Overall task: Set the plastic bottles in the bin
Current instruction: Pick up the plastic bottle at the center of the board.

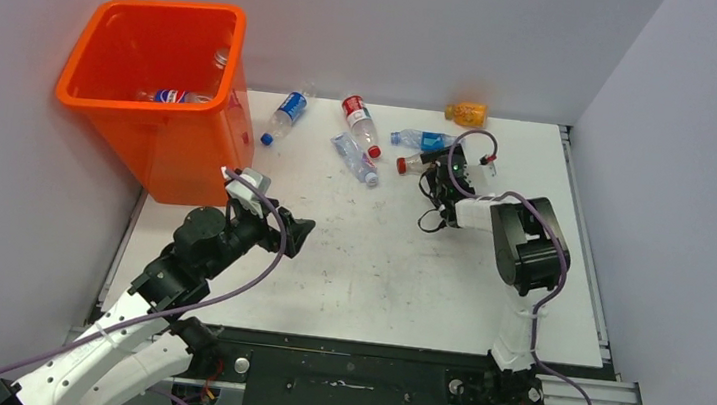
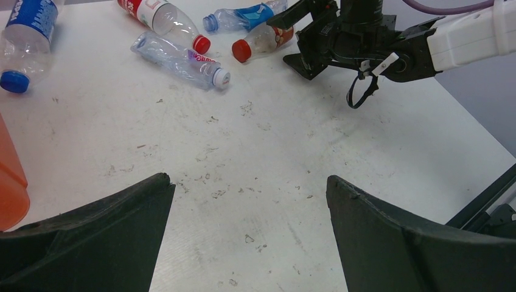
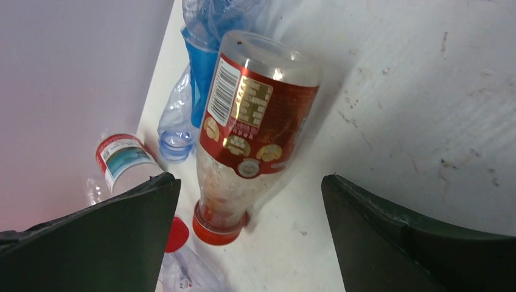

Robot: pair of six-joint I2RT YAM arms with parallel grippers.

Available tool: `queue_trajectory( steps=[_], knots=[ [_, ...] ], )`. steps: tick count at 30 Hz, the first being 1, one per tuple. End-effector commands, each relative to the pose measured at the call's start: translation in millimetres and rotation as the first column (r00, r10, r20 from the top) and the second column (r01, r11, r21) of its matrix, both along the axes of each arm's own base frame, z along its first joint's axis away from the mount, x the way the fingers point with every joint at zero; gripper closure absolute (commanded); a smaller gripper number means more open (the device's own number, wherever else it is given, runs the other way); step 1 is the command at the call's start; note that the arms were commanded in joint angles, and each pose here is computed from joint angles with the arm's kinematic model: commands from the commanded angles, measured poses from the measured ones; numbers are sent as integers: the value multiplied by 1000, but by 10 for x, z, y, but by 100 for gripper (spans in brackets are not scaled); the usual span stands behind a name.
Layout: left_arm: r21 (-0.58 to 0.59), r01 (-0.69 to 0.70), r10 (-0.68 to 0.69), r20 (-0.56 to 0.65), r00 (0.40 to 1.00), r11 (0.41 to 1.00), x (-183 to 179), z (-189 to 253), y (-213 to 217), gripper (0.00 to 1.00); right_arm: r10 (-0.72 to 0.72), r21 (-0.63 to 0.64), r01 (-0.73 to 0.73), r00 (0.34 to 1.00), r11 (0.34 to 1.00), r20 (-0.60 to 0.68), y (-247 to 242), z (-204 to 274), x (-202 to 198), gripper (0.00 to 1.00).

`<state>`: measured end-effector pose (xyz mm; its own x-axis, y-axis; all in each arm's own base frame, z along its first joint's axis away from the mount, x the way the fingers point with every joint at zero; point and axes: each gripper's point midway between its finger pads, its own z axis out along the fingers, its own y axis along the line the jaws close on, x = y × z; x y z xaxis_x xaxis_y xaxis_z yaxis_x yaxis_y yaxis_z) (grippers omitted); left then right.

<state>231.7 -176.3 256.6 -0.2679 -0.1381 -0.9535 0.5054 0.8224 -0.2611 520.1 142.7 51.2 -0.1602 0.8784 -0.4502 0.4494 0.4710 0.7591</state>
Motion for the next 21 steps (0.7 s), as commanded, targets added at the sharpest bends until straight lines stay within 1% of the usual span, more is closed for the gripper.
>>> queue_trajectory(
  steps=[1,5,8,12,14,16,21],
  knots=[
    [-26,-13,15,69,997,1000,22,192,29,4,-90,40,88,995,995,36,-121,26,202,9],
    [-20,-16,17,72,997,1000,23,185,39,4,-83,50,84,996,995,-8,-142,-117,317,7],
    [-18,-13,14,74,997,1000,22,187,35,4,-72,38,74,996,997,-55,-144,-278,314,0],
    [-12,-12,13,73,997,1000,24,183,36,4,-54,41,58,995,997,-79,-124,-423,264,14],
    [-12,-12,13,74,997,1000,24,184,36,4,-45,43,49,994,998,-95,-113,-501,221,22],
    [-10,-10,11,72,997,1000,23,177,33,4,-39,40,43,994,998,-104,-123,-561,186,34],
    [-9,-11,12,70,997,1000,27,171,31,4,-8,33,12,992,999,-123,-94,-656,112,54]
  ],
)
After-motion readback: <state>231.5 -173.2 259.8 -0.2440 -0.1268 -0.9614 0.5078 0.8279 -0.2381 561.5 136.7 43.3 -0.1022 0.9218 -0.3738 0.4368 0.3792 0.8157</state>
